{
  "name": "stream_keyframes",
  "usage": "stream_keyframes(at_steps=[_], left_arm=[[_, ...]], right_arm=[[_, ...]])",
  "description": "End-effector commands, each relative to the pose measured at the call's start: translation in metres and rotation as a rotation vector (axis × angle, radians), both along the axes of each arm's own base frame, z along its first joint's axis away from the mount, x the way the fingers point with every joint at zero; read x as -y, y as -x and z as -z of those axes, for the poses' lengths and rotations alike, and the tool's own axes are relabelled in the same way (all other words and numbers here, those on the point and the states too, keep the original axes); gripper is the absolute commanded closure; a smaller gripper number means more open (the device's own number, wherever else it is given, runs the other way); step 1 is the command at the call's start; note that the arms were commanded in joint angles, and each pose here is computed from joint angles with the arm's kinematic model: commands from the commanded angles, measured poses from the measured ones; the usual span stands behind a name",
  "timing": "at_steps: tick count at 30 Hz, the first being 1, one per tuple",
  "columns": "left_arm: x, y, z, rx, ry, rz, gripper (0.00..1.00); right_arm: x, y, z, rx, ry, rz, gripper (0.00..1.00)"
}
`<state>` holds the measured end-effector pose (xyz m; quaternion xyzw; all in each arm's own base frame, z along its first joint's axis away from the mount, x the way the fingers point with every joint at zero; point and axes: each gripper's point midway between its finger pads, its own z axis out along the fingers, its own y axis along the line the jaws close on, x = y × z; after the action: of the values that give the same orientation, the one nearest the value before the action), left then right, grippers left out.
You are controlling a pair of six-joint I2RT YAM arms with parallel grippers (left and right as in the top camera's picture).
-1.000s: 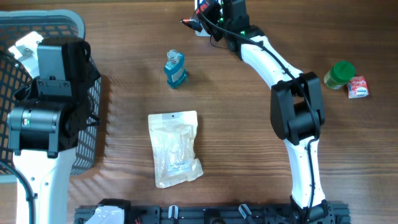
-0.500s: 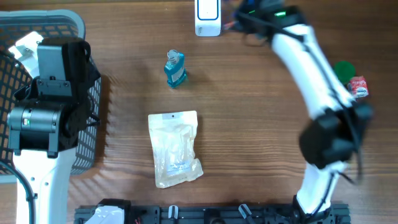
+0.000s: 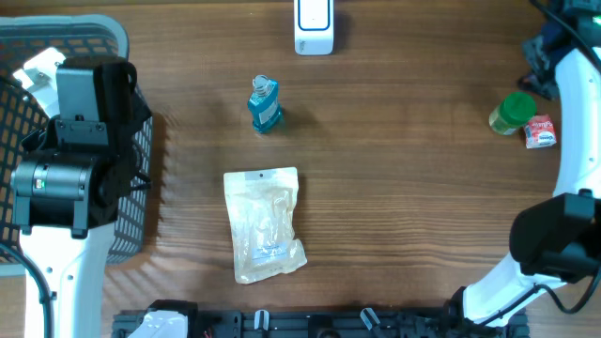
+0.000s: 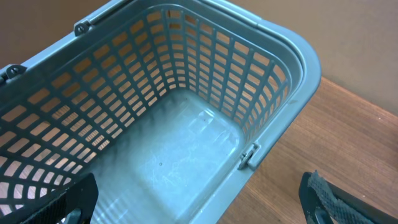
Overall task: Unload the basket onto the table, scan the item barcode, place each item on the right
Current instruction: 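Carry the wrench package right and drop it beside the tissue pack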
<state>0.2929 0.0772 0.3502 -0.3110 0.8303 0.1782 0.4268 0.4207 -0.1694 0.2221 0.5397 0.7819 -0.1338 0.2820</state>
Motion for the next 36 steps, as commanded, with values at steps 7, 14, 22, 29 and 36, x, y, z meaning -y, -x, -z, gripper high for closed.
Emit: stream_keyframes(at_steps=[7, 14, 22, 29, 36], left_arm=[[-0.003, 0.001, 0.001, 0.004, 0.006, -0.018, 0.00], [-0.003, 0.001, 0.001, 0.004, 0.006, -0.018, 0.00], [-0.003, 0.001, 0.001, 0.004, 0.006, -0.018, 0.00], [-0.003, 0.001, 0.001, 0.004, 0.006, -0.017, 0.00], [-0.003, 0.001, 0.001, 0.004, 0.006, -0.017, 0.00]], right_arm=[[0.064, 0.049, 0.110, -0.123, 0.025, 0.161, 0.95], [0.075, 0.083, 0.174, -0.127, -0.072, 0.209, 0.95], [0.079, 0.079, 0.170, -0.145, -0.053, 0.127, 0.16], [0.073, 0.068, 0.114, -0.022, -0.057, 0.097, 0.00], [-0.015, 0.039, -0.008, 0.310, -0.107, -0.196, 0.00]])
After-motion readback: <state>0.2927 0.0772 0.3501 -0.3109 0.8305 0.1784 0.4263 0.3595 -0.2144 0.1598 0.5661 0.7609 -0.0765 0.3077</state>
